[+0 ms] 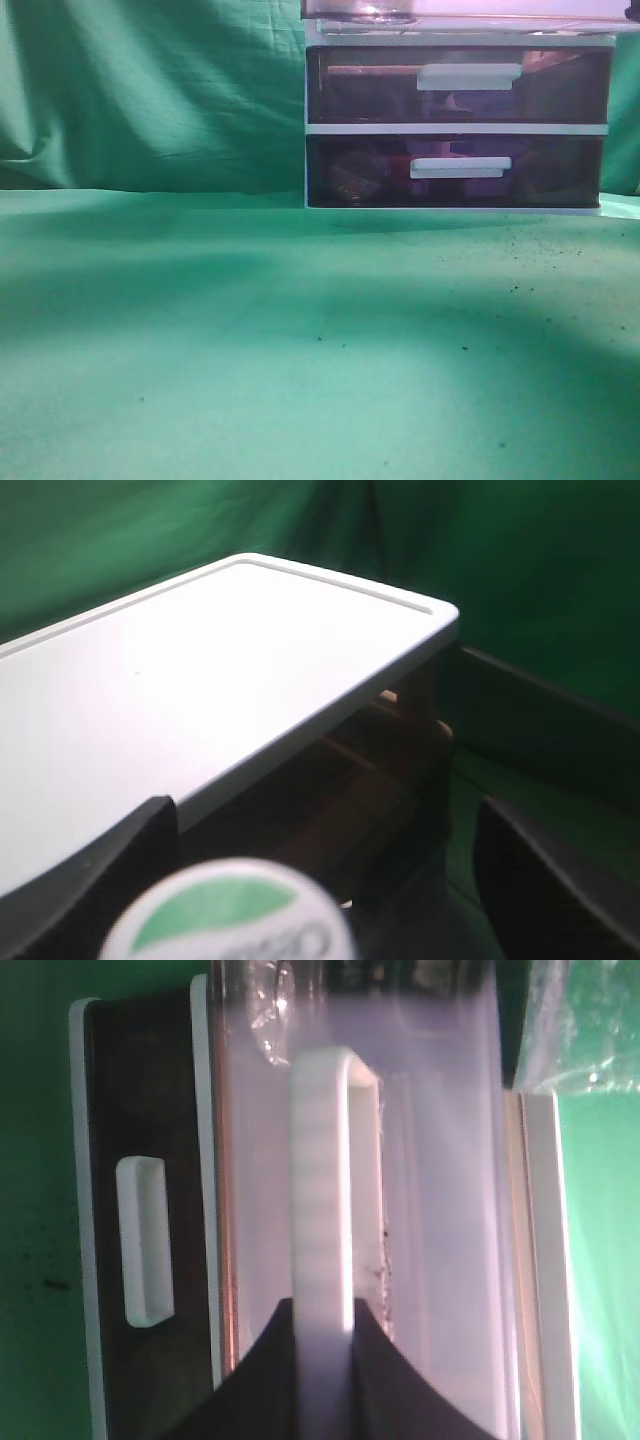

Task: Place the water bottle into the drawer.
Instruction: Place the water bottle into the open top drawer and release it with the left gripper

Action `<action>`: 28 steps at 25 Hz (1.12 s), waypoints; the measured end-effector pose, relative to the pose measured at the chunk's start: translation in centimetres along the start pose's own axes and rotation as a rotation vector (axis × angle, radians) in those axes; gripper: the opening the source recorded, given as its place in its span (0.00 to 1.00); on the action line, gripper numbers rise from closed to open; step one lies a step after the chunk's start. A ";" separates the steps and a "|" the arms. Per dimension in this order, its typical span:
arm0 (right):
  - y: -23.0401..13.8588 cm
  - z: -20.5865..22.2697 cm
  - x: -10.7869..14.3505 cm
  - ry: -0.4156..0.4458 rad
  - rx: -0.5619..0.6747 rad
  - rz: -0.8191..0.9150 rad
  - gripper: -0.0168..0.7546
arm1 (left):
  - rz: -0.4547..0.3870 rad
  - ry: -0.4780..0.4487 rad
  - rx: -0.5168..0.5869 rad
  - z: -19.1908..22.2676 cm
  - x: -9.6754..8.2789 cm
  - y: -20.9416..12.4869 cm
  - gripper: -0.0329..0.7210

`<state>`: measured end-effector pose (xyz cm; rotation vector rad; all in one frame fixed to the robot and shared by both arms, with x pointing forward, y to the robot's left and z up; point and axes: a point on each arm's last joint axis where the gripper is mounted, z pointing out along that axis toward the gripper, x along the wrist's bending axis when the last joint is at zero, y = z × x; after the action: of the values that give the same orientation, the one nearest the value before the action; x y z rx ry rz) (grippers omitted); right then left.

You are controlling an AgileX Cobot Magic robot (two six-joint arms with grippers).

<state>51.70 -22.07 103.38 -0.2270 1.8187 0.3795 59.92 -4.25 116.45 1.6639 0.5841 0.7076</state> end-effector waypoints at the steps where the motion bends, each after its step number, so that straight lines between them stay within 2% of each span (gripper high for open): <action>1: 0.0 0.0 0.1 0.002 0.000 0.002 0.14 | -0.005 -0.001 -0.030 0.7 -0.1 -0.5 0.82; 3: 0.0 0.0 0.1 0.000 -0.001 0.014 0.14 | -0.028 -0.007 -0.103 1.5 -0.7 -0.7 0.82; 9: 0.0 0.0 0.1 0.002 -0.005 0.045 0.14 | -0.030 -0.061 -0.264 2.9 -4.4 -1.2 0.82; 12: 0.0 0.0 0.2 0.009 -0.004 0.053 0.14 | -0.003 -0.080 -0.333 2.7 -4.9 -0.6 0.82; 14: 0.0 -0.1 0.2 0.010 -0.003 0.055 0.14 | 0.042 -0.088 -0.339 2.4 -5.0 -0.2 0.82; 16: 0.0 -0.1 0.2 0.010 -0.003 0.055 0.14 | 0.097 -0.075 -0.258 1.9 -4.7 -0.1 0.82; 18: 0.0 -0.1 0.2 0.010 -0.003 0.052 0.14 | 0.128 -0.040 -0.109 1.0 -4.0 0.3 0.69; 19: 0.0 -0.1 0.2 0.010 -0.003 0.042 0.14 | 0.138 -0.015 -0.020 0.2 -3.5 0.6 0.62; 21: 0.0 -0.1 0.1 0.007 -0.001 0.012 0.14 | 0.162 0.041 0.144 -1.9 -2.4 1.5 0.40; 22: 0.0 -0.1 0.1 0.003 0.001 0.008 0.14 | 0.166 0.067 0.192 -3.3 -1.7 2.3 0.26; 23: 0.0 -0.1 0.1 0.001 0.004 0.005 0.14 | 0.161 0.090 0.245 -4.9 -1.2 3.1 0.17; 26: -0.2 0.5 -0.5 -0.002 0.024 -0.001 0.14 | 0.118 0.140 0.342 -10.2 0.2 6.0 0.04; 28: -0.3 1.5 -1.1 -0.009 0.031 -0.005 0.14 | 0.087 0.161 0.398 -13.8 0.9 7.3 0.04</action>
<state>53.43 -21.88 104.01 -0.2073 1.8133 0.3479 50.57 4.29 125.70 2.0214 0.8112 0.8332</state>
